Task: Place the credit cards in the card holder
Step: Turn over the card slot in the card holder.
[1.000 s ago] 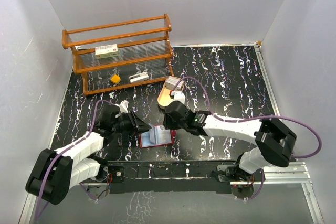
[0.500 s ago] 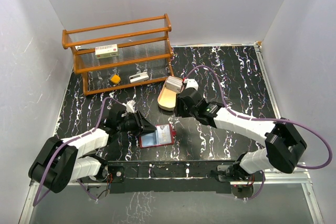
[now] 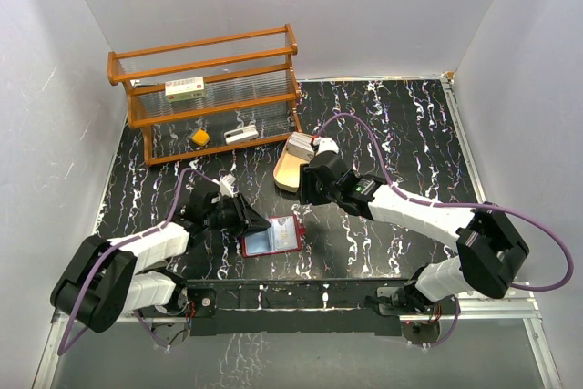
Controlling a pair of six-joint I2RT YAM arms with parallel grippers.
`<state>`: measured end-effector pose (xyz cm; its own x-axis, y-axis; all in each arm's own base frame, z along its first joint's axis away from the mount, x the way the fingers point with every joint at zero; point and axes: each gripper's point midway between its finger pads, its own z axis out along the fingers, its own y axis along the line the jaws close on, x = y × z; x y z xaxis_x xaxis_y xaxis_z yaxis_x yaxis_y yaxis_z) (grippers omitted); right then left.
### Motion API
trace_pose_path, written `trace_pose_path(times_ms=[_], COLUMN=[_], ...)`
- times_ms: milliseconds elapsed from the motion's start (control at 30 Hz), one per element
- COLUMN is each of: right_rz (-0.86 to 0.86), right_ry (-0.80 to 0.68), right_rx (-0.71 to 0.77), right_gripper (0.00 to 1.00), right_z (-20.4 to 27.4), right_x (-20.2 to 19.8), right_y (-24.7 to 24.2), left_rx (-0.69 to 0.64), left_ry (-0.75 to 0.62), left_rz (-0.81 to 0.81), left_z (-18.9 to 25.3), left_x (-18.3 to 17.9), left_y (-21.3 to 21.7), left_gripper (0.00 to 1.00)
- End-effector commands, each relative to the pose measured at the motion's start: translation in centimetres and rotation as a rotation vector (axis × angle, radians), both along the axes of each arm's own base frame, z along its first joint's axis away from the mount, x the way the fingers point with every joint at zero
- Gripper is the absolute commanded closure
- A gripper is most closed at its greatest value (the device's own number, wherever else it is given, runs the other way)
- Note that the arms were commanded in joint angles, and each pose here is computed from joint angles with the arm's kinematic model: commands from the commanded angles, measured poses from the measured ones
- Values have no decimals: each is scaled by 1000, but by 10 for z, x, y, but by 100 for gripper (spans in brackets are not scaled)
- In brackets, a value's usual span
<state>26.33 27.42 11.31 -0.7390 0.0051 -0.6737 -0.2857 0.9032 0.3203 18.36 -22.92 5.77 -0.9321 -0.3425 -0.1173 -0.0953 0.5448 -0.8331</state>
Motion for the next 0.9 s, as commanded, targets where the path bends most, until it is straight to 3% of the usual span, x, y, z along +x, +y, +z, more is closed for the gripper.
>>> trace_pose_path(times_ms=[0,467,600,733,800,867], right_rz=[10,40,52,55,59,68], right_ry=[-76,-42,-37,-30,-31,-36], right_rx=[80,111,125,143,141,131], right_gripper=[58,56,56,56,56,55], right_z=[32,25,27,27,25,23], right_x=[13,6,3,1,2,4], right_y=[14,20,23,24,25,27], left_rx=[2,10,20,59,98,147], left_ry=[-30,-38,-35,-17,-11,-16], left_rz=[-22,-47,-52,-40,-23,-2], left_z=[3,4,2,-5,-8,-8], left_x=[4,4,3,1,0,1], left_y=[-5,-13,-14,-8,-2,5], left_gripper=[75,47,48,64,65,59])
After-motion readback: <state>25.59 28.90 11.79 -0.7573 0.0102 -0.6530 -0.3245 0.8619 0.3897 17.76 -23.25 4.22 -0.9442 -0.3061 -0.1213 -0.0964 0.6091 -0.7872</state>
